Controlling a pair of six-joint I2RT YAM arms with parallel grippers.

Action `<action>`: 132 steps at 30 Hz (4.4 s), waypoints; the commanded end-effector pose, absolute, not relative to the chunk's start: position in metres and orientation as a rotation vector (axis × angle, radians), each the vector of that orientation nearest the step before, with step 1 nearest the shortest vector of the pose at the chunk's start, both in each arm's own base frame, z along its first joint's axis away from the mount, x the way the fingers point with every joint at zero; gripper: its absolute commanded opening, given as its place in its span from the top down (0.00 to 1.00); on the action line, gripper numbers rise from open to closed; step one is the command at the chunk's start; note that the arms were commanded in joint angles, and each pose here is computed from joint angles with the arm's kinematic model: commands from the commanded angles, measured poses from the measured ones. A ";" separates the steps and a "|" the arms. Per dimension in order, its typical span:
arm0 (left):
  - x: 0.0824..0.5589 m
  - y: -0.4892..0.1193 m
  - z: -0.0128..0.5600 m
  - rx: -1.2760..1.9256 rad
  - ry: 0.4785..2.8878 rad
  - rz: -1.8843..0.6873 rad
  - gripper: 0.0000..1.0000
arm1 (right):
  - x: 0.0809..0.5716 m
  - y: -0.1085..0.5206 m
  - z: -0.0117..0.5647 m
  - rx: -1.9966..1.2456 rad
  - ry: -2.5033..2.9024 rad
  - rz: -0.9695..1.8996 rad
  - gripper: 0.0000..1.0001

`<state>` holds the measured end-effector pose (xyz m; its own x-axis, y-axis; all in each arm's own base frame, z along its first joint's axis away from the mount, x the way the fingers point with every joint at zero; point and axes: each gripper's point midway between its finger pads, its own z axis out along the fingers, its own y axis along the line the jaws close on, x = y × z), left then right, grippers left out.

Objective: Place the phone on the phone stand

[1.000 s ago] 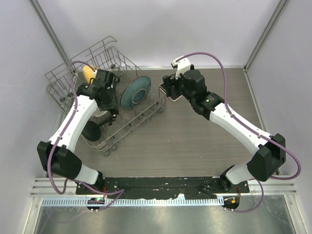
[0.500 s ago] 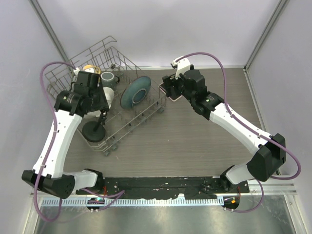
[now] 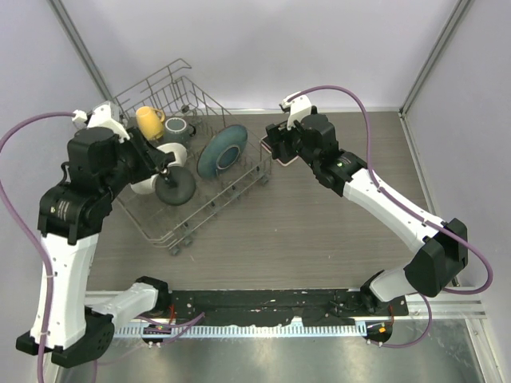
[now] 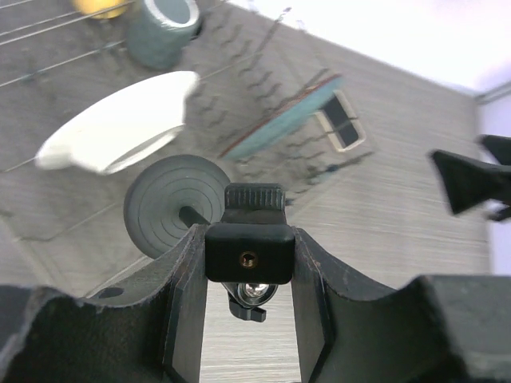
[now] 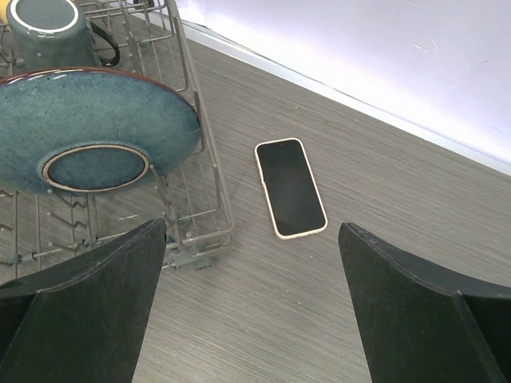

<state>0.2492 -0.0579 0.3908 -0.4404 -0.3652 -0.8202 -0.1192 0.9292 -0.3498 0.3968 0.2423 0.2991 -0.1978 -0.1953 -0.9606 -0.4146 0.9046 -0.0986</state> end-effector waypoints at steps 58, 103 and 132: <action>0.151 -0.269 0.288 0.492 2.067 -1.330 0.00 | 0.201 0.235 0.242 -0.545 1.941 1.213 0.06; 0.067 -0.237 0.273 0.497 1.869 -1.692 0.00 | 0.185 0.288 0.194 -0.848 1.809 1.671 0.52; 0.093 -0.248 0.244 0.308 2.043 -1.651 0.00 | 0.198 0.283 0.194 0.897 2.150 1.536 0.99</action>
